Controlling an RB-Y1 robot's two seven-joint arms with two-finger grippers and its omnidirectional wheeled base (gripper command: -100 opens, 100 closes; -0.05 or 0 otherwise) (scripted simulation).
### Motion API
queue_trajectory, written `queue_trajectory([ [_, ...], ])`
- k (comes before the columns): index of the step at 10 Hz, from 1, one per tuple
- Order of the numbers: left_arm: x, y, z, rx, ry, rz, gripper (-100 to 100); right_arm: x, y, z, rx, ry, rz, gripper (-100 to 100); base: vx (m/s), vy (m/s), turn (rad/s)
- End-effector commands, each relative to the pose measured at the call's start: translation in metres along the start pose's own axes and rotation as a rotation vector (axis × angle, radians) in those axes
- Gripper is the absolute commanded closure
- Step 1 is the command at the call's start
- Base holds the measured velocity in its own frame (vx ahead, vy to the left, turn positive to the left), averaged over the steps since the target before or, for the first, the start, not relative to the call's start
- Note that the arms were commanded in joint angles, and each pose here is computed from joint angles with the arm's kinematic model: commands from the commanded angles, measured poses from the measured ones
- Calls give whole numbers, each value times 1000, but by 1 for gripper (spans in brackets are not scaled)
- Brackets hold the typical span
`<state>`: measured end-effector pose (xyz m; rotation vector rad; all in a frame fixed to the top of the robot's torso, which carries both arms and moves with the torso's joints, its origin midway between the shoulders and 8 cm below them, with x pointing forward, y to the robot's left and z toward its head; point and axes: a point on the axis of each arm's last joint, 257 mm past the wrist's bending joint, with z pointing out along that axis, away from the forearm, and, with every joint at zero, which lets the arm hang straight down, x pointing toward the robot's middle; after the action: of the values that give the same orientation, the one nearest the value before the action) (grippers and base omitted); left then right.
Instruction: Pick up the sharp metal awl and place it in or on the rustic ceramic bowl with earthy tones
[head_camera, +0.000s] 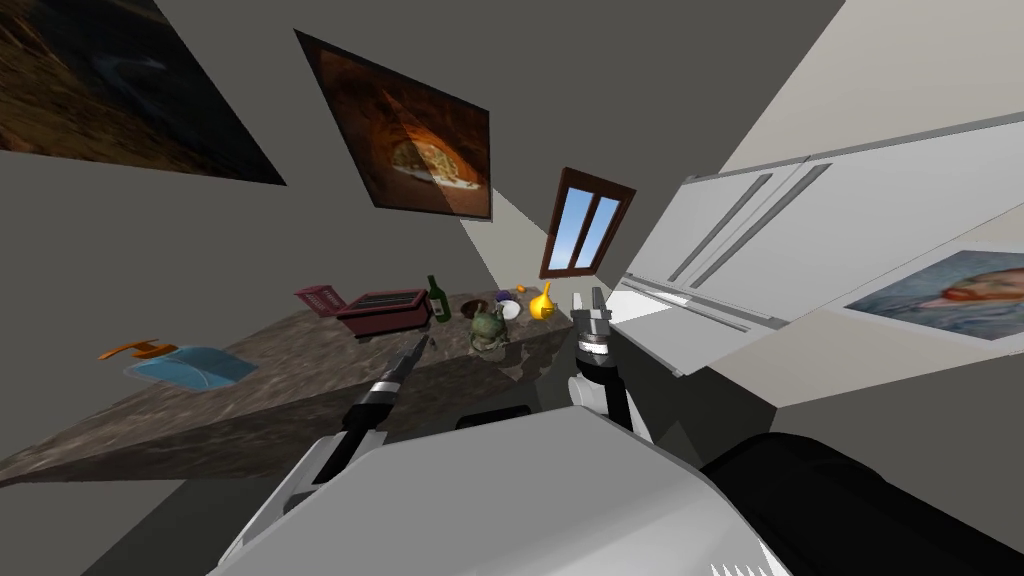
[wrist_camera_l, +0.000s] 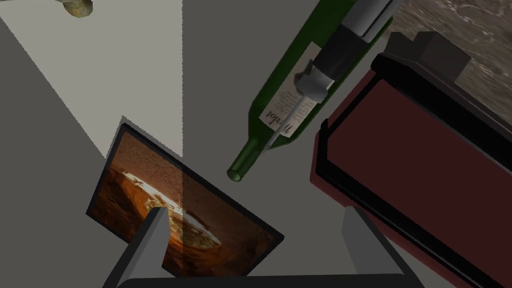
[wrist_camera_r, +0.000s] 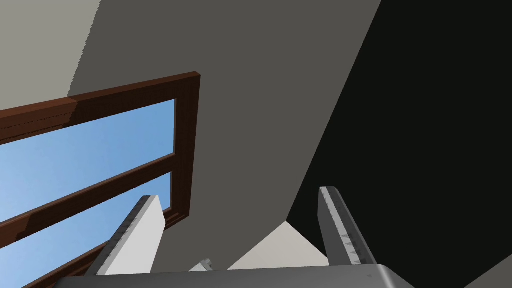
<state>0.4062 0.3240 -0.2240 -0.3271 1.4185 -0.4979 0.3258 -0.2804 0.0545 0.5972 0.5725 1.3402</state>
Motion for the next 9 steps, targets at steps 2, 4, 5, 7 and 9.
queue_trajectory([
  [2,25,16,-11,1,86,109,-100,0,0,0,0,0,0,0,65,-9,-54],
  [4,40,28,-18,8,148,191,-100,0,0,0,0,0,0,0,76,3,-55],
  [5,36,25,-17,6,130,165,-100,0,0,0,0,0,0,0,26,4,-5],
  [7,36,26,-17,6,132,171,-100,0,0,0,0,0,0,0,3,0,0],
  [9,36,26,-17,6,132,171,100,0,0,0,0,0,0,0,0,0,0],
])
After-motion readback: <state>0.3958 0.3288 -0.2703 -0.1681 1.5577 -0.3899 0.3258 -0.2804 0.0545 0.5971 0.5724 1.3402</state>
